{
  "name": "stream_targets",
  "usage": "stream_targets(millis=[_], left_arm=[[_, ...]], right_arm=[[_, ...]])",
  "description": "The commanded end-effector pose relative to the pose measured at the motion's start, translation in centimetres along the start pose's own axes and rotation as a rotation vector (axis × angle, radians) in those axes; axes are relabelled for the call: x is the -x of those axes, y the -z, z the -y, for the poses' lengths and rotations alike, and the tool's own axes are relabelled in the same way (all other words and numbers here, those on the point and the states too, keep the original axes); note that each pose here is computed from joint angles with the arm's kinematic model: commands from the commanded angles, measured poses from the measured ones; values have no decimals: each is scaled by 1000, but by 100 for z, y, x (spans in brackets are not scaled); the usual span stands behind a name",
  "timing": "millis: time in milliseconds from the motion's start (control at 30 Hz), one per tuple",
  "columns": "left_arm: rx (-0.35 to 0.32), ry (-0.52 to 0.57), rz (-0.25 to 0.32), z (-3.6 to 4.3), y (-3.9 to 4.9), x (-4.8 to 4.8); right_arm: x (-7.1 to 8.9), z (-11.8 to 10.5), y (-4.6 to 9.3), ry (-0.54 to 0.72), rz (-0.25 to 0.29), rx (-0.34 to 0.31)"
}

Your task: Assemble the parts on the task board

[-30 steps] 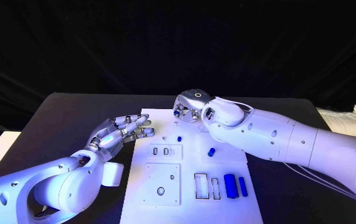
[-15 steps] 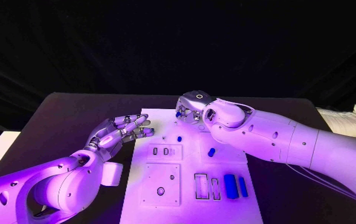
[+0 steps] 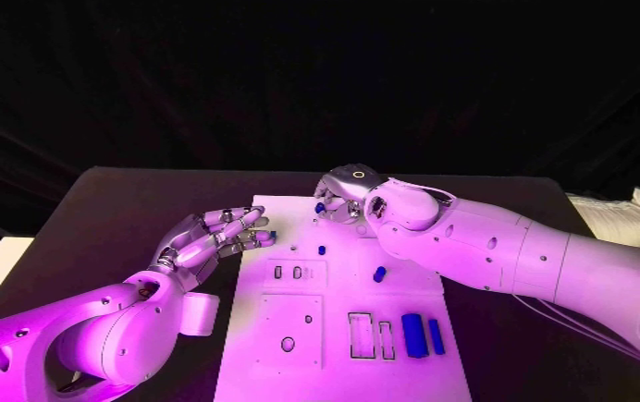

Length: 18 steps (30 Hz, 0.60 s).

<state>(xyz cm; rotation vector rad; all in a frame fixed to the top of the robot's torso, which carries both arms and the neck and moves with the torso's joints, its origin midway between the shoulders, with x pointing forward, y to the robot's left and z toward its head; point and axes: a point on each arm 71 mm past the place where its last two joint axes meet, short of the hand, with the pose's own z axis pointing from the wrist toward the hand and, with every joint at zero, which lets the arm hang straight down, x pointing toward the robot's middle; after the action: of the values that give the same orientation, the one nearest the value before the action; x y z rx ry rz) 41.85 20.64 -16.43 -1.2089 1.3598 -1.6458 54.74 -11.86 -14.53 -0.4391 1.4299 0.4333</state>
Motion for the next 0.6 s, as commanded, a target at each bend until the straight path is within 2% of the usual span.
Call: stream_targets(millis=[33,133,267,467,533,600], left_arm=[[-5,8,-14,8,-4,-17],[-5,8,-14,8,-5,-15],[-4,8,-13,8,-5,-11],[-3,9,-9,12,4,9],[-2,9,-7,12,5,14],[-2,9,-6,14,7,22]], right_arm=[[-1,15,4,7,-2,-17],[13,27,24,3,12,-16],[70,74,120,-22,55,-11],[266,294,421,-117,120,-46],[306,356,499,-143,120,-65],[362,472,644,-193,100,-108]])
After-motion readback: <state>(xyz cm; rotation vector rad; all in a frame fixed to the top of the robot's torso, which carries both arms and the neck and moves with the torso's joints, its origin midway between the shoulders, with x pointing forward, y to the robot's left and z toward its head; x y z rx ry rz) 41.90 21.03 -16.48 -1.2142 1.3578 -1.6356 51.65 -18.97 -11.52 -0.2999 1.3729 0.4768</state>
